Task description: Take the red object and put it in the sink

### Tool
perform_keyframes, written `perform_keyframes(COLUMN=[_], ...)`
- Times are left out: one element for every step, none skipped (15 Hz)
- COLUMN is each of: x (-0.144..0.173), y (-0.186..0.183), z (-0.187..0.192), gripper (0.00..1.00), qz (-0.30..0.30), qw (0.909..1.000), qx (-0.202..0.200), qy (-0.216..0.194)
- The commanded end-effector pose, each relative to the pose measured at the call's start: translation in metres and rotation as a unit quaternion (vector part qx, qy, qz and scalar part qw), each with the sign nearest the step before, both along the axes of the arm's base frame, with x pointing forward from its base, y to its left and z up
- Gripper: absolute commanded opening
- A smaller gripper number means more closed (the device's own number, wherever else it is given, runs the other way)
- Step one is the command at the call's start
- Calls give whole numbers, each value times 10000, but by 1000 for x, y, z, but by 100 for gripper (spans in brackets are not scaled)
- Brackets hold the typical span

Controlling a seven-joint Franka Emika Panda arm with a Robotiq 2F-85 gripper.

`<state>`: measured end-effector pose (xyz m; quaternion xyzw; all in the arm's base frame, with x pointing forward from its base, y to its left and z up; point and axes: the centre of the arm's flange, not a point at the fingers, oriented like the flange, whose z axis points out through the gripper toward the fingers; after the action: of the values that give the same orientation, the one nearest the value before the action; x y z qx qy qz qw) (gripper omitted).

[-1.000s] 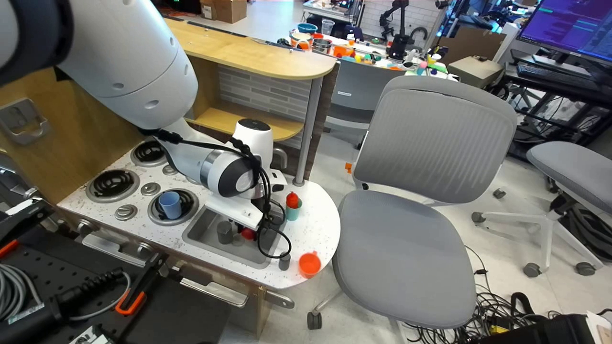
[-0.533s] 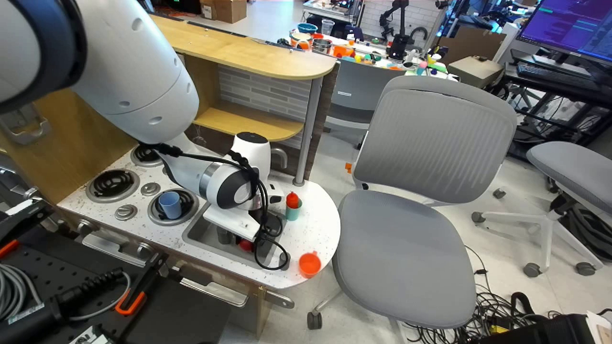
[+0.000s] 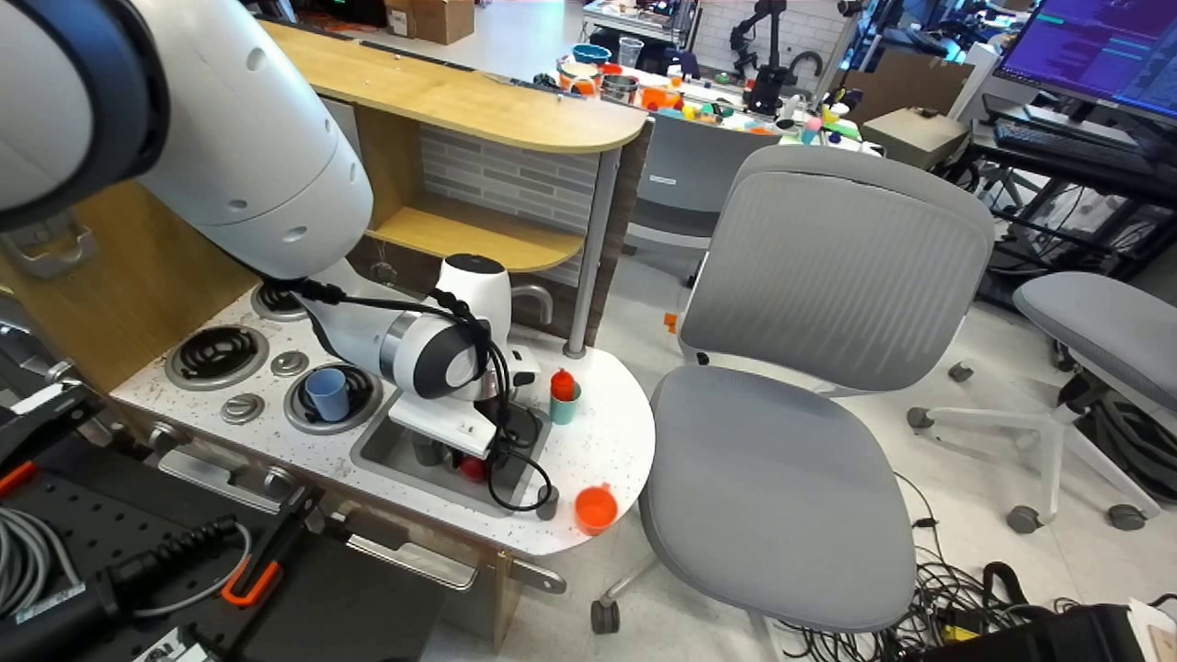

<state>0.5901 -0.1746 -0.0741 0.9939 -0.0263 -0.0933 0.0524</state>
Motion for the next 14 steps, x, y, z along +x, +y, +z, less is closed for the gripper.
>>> perform_keyframes(x=[6, 6, 7, 7, 6, 4, 3, 1, 0, -1, -2, -4, -9, -13], y=[2, 2, 0, -2, -4, -7, -8, -10, -11, -12, -13, -14, -15, -17], z=[3, 5, 9, 13, 17, 24, 29, 37, 44, 51, 60, 71, 83, 94], gripper=[85, 92, 100, 100, 100, 100, 100, 100, 100, 100, 100, 100, 100, 100], qz=[63, 57, 24, -6, -25, -42, -66, -96, -101, -117, -134, -164, -188, -216], qw=[9997, 9997, 9997, 9997, 9997, 9997, 9996, 9996, 9995, 9994, 9993, 9991, 9990, 9988], qx=[-155, -151, -139, -115, -111, -98, -87, -54, -34, -3, 32, 63, 120, 169], qy=[-162, -177, -186, -196, -210, -230, -254, -259, -290, -322, -349, -380, -394, -410])
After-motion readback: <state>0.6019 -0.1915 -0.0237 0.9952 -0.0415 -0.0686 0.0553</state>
